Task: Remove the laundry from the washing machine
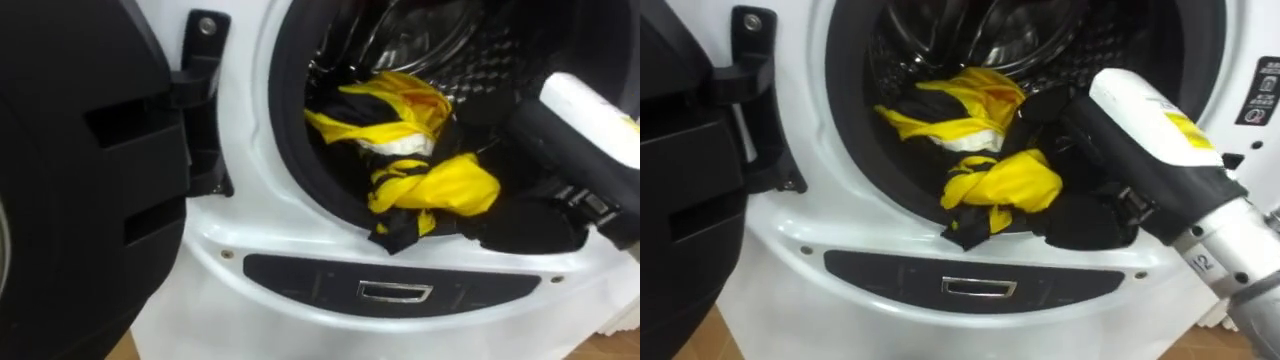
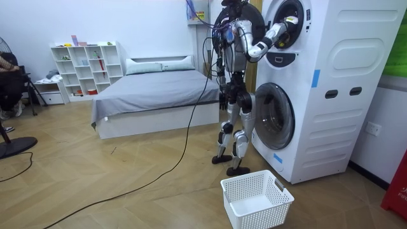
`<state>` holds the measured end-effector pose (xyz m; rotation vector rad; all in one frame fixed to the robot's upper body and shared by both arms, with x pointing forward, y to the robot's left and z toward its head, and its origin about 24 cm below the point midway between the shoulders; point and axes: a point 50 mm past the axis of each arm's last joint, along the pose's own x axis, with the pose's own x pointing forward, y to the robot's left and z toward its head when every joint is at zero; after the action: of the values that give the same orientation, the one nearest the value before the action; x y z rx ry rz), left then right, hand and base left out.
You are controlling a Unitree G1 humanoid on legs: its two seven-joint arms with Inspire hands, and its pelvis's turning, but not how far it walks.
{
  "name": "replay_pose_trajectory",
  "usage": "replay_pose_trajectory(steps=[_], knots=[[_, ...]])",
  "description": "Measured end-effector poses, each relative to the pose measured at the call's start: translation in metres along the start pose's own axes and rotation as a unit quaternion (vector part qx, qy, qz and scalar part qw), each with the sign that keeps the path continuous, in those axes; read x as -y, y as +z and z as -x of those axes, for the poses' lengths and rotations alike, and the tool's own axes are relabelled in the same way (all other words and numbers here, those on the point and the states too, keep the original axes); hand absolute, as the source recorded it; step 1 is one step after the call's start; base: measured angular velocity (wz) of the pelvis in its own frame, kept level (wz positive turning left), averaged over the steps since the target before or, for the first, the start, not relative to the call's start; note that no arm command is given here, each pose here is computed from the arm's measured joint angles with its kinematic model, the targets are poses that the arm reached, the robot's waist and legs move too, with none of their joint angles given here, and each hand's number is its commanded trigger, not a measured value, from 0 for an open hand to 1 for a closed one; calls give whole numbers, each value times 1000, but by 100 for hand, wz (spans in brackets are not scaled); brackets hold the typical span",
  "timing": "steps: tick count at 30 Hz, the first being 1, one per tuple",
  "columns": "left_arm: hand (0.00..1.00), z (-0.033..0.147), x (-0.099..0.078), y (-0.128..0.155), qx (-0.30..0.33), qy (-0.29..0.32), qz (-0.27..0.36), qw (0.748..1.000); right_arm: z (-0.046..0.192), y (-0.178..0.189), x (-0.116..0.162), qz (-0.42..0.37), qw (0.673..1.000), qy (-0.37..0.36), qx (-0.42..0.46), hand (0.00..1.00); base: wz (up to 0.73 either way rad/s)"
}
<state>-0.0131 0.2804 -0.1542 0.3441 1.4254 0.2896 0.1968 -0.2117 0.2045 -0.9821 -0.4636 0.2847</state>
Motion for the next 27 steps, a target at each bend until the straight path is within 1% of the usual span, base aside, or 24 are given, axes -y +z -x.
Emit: replay_pose_trajectory(steps=[7,11,16,20,23,27], knots=[[0,0,-3,-1,-2,15,6,1000,9,-2,-1,-20,1000,-4,-1,100,-1],[0,0,-7,3,6,22,-1,1000,22,-1,-1,-17,1000,-6,-9,100,2],[0,0,-8,-1,-1,23,2,1000,33,-3,-9,-29,999,1,-22,100,-13],[0,0,-7,-2,-3,17,1,1000,55,-32,-18,-46,990,11,-129,100,-35],[0,0,-8,-3,-5,15,1,1000,67,-42,-17,-13,983,13,-181,100,-44],[0,0,-16,-2,0,26,-2,1000,87,-68,-11,17,960,2,-279,100,-52]])
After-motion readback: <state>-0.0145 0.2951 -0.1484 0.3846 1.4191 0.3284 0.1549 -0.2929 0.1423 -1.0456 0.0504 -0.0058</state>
